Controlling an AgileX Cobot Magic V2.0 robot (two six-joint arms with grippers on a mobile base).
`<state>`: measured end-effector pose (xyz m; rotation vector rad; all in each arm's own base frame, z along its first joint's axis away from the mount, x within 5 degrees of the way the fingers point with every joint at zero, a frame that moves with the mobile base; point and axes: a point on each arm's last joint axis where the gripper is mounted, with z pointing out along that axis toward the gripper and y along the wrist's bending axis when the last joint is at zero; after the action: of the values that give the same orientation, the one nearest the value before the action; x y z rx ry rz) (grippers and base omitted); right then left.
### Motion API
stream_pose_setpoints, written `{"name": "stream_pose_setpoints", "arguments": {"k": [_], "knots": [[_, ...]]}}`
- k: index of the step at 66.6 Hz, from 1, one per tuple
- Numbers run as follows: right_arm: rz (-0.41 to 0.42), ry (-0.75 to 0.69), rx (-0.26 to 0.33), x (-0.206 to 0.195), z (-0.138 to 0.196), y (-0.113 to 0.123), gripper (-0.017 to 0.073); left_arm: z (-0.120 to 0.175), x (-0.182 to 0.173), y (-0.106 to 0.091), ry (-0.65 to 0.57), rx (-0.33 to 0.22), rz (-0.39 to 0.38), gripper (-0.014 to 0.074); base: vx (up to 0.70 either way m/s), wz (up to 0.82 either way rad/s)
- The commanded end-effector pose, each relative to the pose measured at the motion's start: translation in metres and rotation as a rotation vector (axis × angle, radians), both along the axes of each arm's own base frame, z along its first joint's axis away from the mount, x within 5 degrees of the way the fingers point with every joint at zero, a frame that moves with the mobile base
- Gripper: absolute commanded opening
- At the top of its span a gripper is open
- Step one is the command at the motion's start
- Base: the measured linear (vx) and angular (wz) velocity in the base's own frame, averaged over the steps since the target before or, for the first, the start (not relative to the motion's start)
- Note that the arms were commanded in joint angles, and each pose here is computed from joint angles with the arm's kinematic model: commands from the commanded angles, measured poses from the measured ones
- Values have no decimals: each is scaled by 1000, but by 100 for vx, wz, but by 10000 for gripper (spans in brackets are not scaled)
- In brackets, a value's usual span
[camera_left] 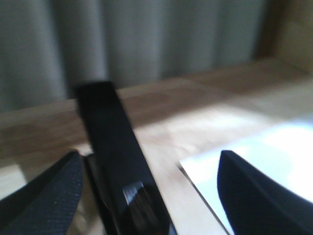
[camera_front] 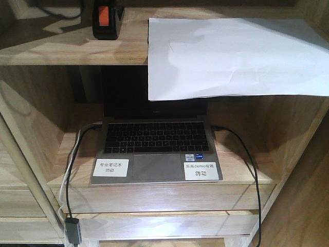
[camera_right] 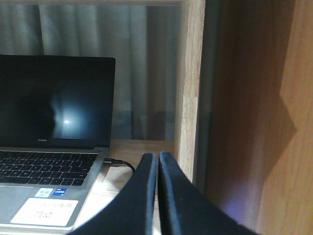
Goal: Grab stapler and paper to desk for stapling
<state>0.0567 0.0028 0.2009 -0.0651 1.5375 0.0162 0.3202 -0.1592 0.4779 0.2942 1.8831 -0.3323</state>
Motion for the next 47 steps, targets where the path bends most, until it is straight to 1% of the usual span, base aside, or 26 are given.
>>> {"name": "stream_pose_setpoints", "arguments": {"k": [1, 20, 37, 43, 47], "knots": [[1, -84, -6, -2, 6, 0, -9, 30, -7, 3, -72, -79, 30, 551, 0, 0], [1, -84, -6, -2, 6, 0, -9, 31, 13, -6, -15, -78, 53, 551, 0, 0], [1, -84, -6, -2, 6, 0, -9, 20, 30, -13, 80, -35, 76, 550, 0, 0], [1, -84, -6, -2, 6, 0, -9, 23, 30, -13, 78, -50, 81, 526, 0, 0], [1, -84, -6, -2, 6, 0, -9, 23, 30, -12, 81, -64, 88, 474, 0, 0]]}}
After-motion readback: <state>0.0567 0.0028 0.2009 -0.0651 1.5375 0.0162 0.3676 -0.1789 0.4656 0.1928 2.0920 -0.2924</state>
